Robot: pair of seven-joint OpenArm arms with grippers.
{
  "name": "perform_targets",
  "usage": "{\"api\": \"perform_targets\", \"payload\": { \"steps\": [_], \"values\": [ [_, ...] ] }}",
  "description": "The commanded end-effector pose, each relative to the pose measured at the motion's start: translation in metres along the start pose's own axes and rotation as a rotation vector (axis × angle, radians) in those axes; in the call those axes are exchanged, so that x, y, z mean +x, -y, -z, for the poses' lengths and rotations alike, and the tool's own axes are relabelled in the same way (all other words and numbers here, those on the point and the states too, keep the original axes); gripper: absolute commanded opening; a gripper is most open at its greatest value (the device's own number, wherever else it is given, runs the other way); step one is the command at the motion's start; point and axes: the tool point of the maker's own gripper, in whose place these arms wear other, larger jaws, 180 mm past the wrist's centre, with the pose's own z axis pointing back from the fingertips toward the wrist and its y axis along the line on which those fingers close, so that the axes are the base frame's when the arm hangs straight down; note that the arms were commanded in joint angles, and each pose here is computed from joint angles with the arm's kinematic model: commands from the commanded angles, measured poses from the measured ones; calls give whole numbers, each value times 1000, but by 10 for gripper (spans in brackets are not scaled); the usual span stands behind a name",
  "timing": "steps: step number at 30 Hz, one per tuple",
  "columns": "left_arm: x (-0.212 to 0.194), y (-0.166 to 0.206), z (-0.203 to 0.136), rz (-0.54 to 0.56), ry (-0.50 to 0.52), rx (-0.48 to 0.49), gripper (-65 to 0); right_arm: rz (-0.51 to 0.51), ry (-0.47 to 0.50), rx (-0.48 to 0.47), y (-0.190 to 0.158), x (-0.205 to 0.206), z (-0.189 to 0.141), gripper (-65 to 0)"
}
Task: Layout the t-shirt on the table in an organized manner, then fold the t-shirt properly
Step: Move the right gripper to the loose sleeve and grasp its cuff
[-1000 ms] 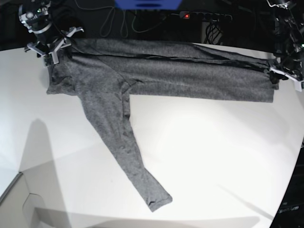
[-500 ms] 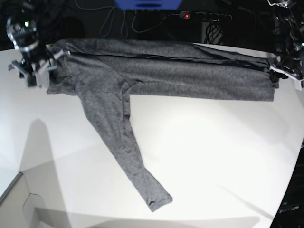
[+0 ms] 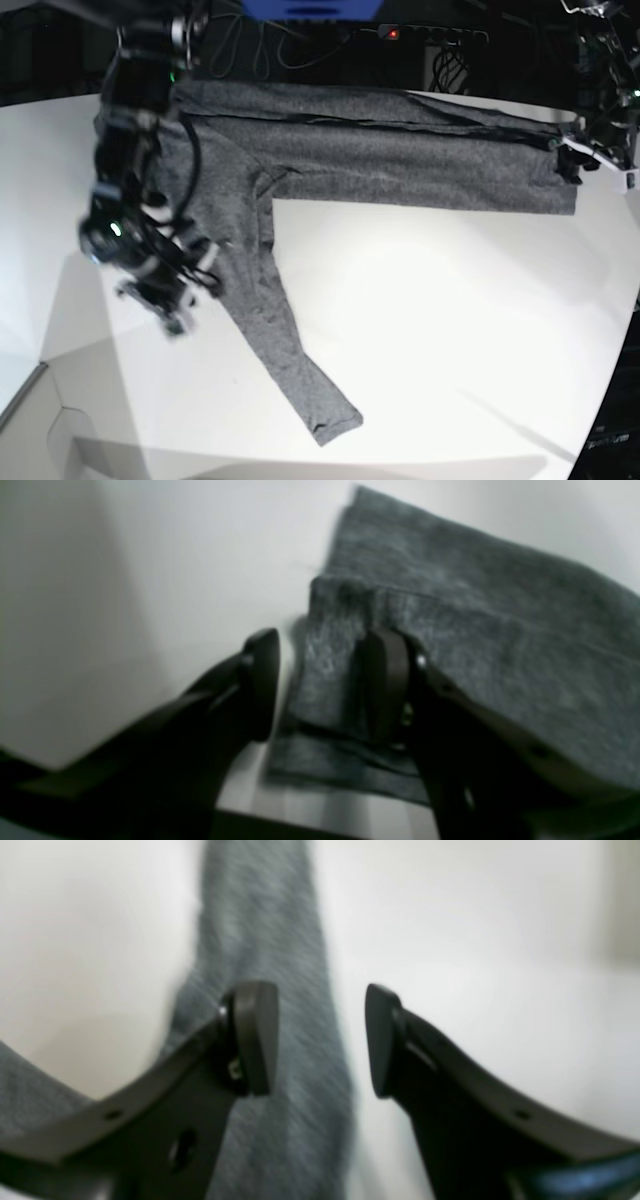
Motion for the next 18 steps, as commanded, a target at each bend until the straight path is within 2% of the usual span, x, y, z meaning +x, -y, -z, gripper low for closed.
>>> {"api": "perform_targets", "payload": {
  "steps": [1,6,10,16,18],
  "values": [
    [15,-2,-3,21,43,-4,-378,7,73,8,6,29,7,-361],
    [11,3,-2,8,41,-12,-378,106,129,120,1,56,53,-361],
    [11,2,-2,7,43,-12,-378,170,151,170,1,62,73,-361],
    [11,3,-2,6,44,-13,-378,288,201,120,9,56,89,-361],
    [11,3,-2,6,44,-13,-378,324,213,77,18,50,92,-361]
  ]
}}
